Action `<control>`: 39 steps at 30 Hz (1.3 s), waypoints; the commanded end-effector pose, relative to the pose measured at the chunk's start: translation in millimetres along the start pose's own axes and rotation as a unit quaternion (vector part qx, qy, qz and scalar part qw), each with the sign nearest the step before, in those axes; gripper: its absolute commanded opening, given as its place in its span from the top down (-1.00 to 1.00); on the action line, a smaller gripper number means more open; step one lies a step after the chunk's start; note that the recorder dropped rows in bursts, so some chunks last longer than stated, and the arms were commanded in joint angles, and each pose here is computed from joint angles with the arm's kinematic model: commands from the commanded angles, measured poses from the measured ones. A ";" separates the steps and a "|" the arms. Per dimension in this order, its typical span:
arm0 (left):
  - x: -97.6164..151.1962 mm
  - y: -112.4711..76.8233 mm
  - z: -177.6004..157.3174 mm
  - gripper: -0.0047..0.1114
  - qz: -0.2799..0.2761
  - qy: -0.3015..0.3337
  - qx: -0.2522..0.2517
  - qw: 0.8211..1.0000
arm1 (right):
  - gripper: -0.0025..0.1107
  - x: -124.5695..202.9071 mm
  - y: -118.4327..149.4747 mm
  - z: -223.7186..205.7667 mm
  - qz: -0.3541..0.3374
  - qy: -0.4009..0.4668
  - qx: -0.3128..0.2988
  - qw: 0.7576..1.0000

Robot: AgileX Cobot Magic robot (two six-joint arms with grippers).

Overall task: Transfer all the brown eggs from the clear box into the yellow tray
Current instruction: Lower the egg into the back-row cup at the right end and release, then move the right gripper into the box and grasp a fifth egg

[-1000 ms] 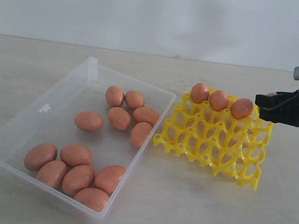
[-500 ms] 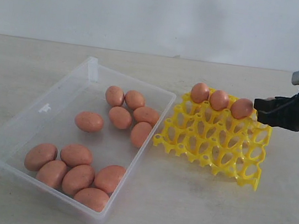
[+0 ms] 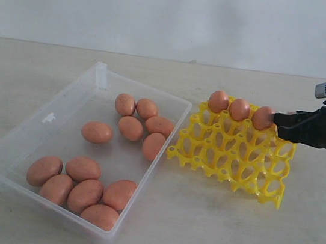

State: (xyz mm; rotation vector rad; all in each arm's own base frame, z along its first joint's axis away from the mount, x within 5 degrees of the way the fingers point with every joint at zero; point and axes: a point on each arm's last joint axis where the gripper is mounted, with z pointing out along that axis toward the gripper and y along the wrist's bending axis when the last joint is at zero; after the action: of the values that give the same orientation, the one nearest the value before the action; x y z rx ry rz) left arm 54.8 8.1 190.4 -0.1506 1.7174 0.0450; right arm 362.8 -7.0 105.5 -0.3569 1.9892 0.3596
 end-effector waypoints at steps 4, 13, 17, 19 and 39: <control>-1.9 -0.6 -0.1 0.99 0.003 -0.005 0.004 1.000 | 0.05 -1.7 -0.6 0.2 0.005 -0.009 0.000 1.000; -1.9 -0.6 -0.1 0.99 0.003 -0.005 0.004 1.000 | -0.17 -2.5 -0.4 -0.1 0.012 -0.010 -0.001 1.000; -1.9 -0.6 -0.1 0.99 0.003 -0.005 0.004 1.000 | -0.17 -28.4 3.1 -10.8 -0.002 -0.057 -0.003 0.998; -1.9 -0.6 -0.1 0.99 0.003 -0.005 0.004 1.000 | -0.17 -51.6 6.0 -21.7 -0.008 -0.105 0.000 0.994; -1.9 -0.6 -0.1 0.99 0.003 -0.005 0.004 1.000 | 0.96 -111.7 236.0 -68.6 -0.193 -0.033 -0.354 0.915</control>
State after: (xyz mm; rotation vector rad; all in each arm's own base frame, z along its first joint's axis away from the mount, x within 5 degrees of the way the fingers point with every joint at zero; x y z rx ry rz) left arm 54.8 8.1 190.4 -0.1506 1.7174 0.0450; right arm 279.2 159.4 255.3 -0.8735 1.6456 0.9451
